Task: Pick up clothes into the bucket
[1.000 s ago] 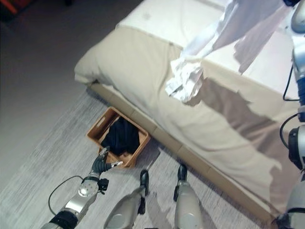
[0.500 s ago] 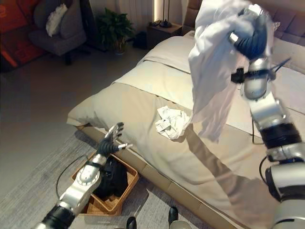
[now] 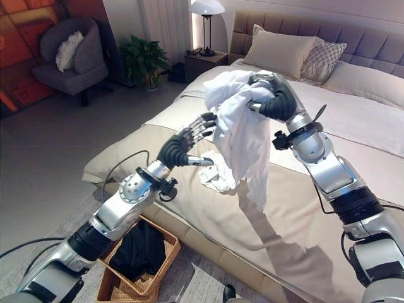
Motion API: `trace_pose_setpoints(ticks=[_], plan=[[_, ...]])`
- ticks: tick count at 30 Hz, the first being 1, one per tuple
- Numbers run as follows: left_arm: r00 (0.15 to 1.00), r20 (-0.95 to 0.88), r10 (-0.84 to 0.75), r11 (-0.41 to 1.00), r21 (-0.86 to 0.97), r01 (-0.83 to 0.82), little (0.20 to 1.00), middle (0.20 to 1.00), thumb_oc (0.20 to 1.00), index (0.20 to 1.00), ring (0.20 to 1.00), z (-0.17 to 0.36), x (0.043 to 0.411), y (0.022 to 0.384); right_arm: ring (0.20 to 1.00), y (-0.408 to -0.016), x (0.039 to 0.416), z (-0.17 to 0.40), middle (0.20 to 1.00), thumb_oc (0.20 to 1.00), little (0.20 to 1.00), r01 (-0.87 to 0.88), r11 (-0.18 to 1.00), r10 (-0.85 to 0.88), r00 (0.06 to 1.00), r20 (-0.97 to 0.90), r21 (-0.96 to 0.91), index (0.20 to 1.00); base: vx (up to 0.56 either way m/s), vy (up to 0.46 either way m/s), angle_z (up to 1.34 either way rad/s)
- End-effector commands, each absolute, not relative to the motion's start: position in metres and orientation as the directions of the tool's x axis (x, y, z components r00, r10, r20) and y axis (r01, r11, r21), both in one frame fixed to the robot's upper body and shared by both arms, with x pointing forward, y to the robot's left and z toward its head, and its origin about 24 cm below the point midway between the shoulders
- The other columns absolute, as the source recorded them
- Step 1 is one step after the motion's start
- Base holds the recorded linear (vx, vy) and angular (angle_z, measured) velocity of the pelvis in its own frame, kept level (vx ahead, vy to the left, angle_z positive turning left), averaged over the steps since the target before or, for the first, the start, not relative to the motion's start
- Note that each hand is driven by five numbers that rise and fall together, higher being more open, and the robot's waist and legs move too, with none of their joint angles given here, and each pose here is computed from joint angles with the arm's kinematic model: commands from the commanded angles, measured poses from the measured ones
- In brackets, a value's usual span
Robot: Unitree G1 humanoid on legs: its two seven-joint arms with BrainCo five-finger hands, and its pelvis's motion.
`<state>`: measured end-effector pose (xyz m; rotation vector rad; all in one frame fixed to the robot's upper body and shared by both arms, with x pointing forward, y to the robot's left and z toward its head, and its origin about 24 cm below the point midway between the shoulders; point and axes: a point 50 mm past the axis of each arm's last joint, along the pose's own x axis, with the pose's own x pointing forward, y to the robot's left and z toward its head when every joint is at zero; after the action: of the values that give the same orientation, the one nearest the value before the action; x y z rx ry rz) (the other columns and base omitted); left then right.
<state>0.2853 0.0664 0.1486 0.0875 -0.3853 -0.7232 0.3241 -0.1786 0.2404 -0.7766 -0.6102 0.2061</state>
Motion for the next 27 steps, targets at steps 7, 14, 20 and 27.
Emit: trace_pose_setpoints(ticks=[7, 14, 20, 27], plan=[[0.633, 0.258, -0.73, 0.681, 0.209, 0.701, 1.0, 1.0, 1.0, 1.0, 1.0, 0.145, 0.293, 0.045, 0.2, -0.131, 0.293, 0.304, 0.2, 0.2, 0.2, 0.002, 0.787, 0.523, 0.526, 0.67, -0.617, 0.2, 0.0, 0.0, 0.0], [0.659, 0.21, -0.722, 0.691, 0.192, 0.696, 1.0, 1.0, 1.0, 1.0, 1.0, 0.131, 0.296, 0.034, 0.2, -0.109, 0.277, 0.297, 0.2, 0.2, 0.2, -0.184, 0.803, 0.582, 0.451, 0.677, -0.567, 0.2, 0.0, 0.0, 0.0], [0.744, 0.224, -0.629, 0.767, 0.33, 0.55, 1.0, 1.0, 1.0, 1.0, 1.0, 0.125, 0.305, 0.041, 0.2, -0.107, 0.266, 0.288, 0.2, 0.2, 0.2, -0.339, 0.808, 0.588, 0.429, 0.685, -0.482, 0.2, 0.0, 0.0, 0.0], [0.817, 0.189, -0.545, 0.831, 0.247, 0.498, 1.0, 1.0, 1.0, 1.0, 1.0, 0.105, 0.305, 0.053, 0.2, -0.118, 0.264, 0.295, 0.2, 0.2, 0.2, -0.26, 0.862, 0.507, 0.426, 0.75, -0.436, 0.2, 0.0, 0.0, 0.0]])
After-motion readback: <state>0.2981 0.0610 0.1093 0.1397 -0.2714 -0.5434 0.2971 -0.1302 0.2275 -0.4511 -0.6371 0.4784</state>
